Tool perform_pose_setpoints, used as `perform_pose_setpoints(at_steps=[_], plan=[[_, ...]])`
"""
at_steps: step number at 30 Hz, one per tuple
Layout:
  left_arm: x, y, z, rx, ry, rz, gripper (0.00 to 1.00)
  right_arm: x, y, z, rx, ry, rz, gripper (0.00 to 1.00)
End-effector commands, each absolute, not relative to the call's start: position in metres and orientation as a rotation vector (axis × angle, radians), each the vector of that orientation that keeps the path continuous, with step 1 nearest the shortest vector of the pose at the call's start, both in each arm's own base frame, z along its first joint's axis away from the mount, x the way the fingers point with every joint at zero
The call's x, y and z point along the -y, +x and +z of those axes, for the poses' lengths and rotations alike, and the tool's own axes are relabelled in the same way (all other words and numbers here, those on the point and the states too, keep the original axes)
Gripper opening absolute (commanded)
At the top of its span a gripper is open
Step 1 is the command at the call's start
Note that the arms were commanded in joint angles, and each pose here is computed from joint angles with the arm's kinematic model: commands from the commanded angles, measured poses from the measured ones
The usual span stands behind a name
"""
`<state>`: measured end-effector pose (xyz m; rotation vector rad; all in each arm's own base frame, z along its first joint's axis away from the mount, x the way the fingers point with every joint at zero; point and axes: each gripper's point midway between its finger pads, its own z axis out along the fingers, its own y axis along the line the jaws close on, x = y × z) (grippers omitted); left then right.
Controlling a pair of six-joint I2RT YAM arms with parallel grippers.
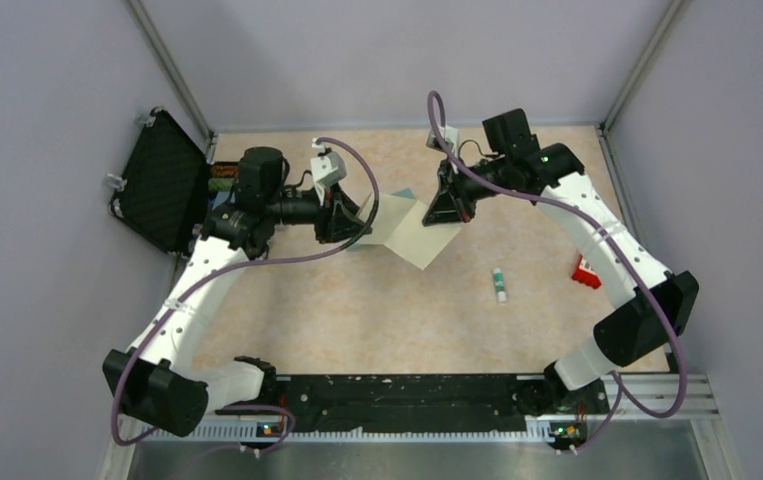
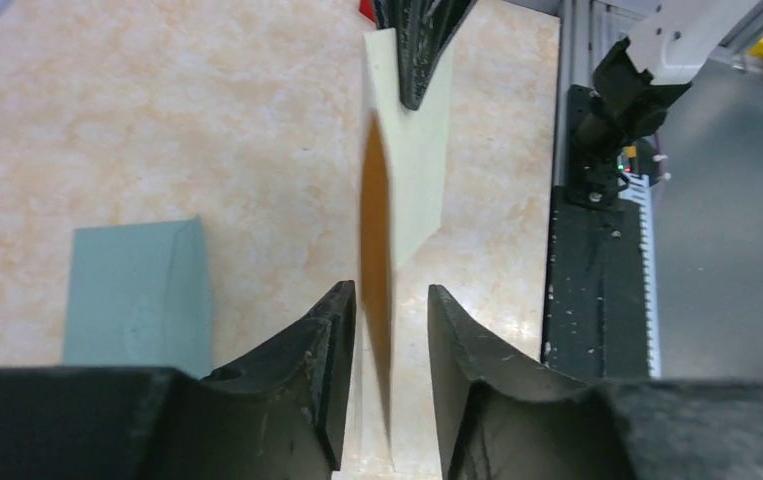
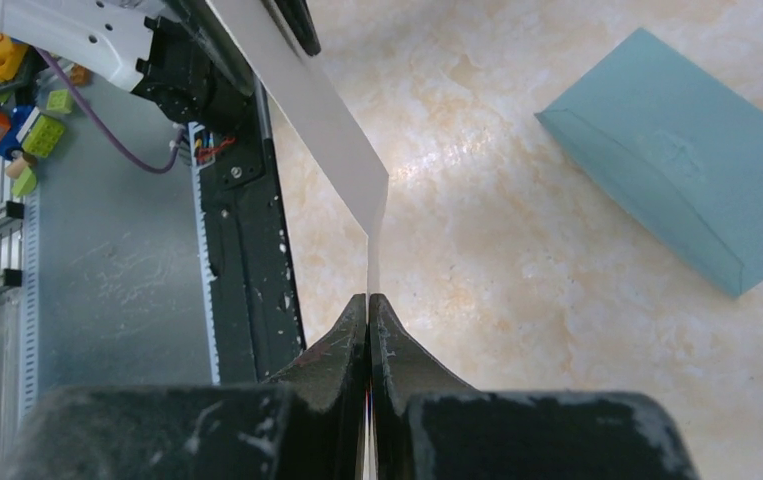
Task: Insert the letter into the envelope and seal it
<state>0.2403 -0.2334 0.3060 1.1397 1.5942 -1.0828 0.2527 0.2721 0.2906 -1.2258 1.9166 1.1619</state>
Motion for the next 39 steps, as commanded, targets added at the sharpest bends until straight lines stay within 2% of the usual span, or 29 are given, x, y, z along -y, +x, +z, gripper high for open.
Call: perform_pose_setpoints(at_steps=[1, 2, 4, 5, 10, 11, 12, 13, 15, 16, 17, 21, 24, 29, 39], plan=[[0.235, 0.250, 0.321, -1.533, 1.110, -1.040, 0.26, -0.272, 0.249, 0.307, -1.862, -1.202, 1.178, 0.00], [0.236, 0.250, 0.321, -1.534, 1.109, -1.053, 0.14, -0.271, 0.249, 0.307, -1.864, -1.198, 1.177, 0.00], [0.237, 0.250, 0.320, -1.544, 1.095, -1.067, 0.03, -0.271, 0.251, 0.306, -1.877, -1.182, 1.173, 0.00], [0.237, 0.251, 0.319, -1.549, 1.085, -1.064, 0.00, -0.271, 0.252, 0.305, -1.893, -1.163, 1.170, 0.00], [0.240, 0.248, 0.328, -1.537, 1.045, -1.116, 0.00, -0.272, 0.262, 0.298, -1.989, -1.016, 1.197, 0.00], [0.243, 0.241, 0.330, -1.524, 1.060, -1.164, 0.04, -0.273, 0.264, 0.297, -2.002, -0.984, 1.213, 0.00], [0.247, 0.234, 0.331, -1.523, 1.073, -1.213, 0.14, -0.275, 0.265, 0.297, -2.001, -0.965, 1.236, 0.00], [0.250, 0.229, 0.331, -1.528, 1.080, -1.246, 0.30, -0.276, 0.266, 0.299, -2.005, -0.931, 1.269, 0.00], [0.255, 0.219, 0.329, -1.531, 1.099, -1.274, 0.54, -0.278, 0.271, 0.303, -1.993, -0.901, 1.300, 0.00], [0.256, 0.216, 0.327, -1.532, 1.107, -1.279, 0.63, -0.278, 0.274, 0.305, -1.984, -0.898, 1.299, 0.00], [0.257, 0.214, 0.326, -1.532, 1.117, -1.287, 0.66, -0.279, 0.277, 0.307, -1.974, -0.900, 1.293, 0.00], [0.253, 0.203, 0.334, -1.517, 1.184, -1.285, 0.67, -0.271, 0.285, 0.310, -1.943, -0.928, 1.246, 0.00], [0.244, 0.204, 0.355, -1.480, 1.208, -1.252, 0.68, -0.263, 0.278, 0.307, -1.870, -1.068, 1.171, 0.00], [0.235, 0.213, 0.405, -1.450, 1.111, -1.412, 0.67, -0.251, 0.255, 0.306, -1.681, -1.244, 1.065, 0.00], [0.242, 0.246, 0.395, -1.498, 0.956, -1.477, 0.62, -0.265, 0.211, 0.313, -1.259, -1.523, 0.887, 0.00]])
